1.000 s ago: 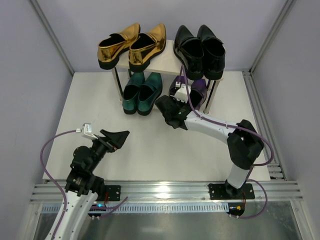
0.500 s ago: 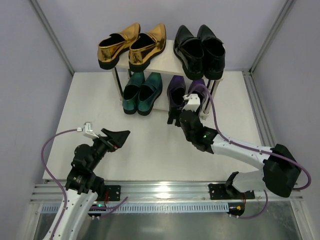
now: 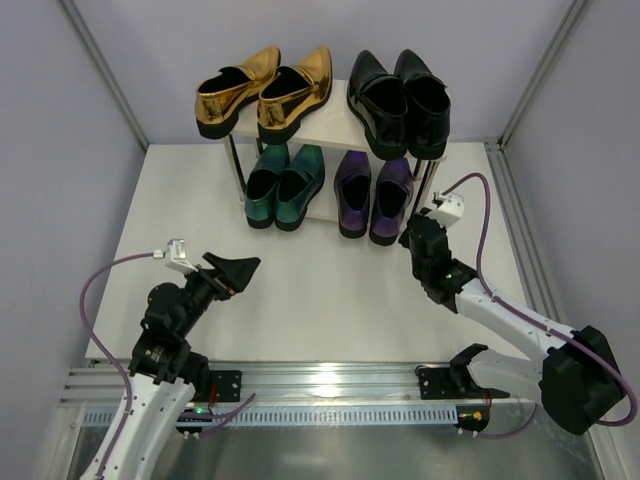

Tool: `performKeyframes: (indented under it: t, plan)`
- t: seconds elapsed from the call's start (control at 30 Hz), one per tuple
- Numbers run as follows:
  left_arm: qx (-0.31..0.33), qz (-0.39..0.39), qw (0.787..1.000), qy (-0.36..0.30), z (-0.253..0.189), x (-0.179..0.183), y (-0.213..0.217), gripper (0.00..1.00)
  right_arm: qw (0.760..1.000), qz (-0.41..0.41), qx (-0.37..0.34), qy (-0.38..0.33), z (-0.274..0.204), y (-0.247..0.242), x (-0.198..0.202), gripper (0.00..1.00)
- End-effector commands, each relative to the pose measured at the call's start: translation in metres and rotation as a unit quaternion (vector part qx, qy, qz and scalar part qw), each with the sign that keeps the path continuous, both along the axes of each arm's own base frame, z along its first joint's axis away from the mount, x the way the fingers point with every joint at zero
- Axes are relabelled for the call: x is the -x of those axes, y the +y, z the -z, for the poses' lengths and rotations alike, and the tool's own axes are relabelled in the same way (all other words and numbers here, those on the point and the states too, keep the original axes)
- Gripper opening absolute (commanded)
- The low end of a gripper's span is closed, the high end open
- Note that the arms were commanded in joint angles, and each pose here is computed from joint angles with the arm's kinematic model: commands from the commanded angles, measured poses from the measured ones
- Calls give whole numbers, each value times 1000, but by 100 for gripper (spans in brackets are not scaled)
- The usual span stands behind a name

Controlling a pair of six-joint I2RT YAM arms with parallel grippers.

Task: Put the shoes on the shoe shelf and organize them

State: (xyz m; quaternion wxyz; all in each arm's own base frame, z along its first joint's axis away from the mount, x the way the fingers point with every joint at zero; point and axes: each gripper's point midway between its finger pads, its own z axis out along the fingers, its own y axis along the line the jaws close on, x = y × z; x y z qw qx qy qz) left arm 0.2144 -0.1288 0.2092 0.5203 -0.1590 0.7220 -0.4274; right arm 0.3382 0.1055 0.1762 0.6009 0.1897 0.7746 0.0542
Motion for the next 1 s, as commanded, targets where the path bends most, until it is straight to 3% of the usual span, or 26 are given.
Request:
performKeyframes:
  t: [0.0, 0.1, 0.27, 0.37, 0.7, 0.97]
  plan:
    - [3, 8, 999, -46, -29, 0, -2, 100, 995, -63, -40, -67, -36, 19, -13, 4]
    - [5, 9, 999, -47, -29, 0, -2, 100, 986, -115, -77, -95, -46, 24, -19, 4]
    - [-2, 0, 999, -49, -28, -1, 1, 100, 975, -106, -147, -127, -43, -1, -23, 4]
    - [-4, 0, 999, -50, -27, -4, 0, 100, 957, -134, -205, -157, -51, -8, -34, 4]
    - [-27, -2, 997, -73, -53, -19, -1, 100, 920, -205, -292, -162, -58, -7, -59, 4]
    - [-67, -38, 992, -102, -79, -40, 9, 100, 936, -153, -283, -143, -47, -36, -78, 4]
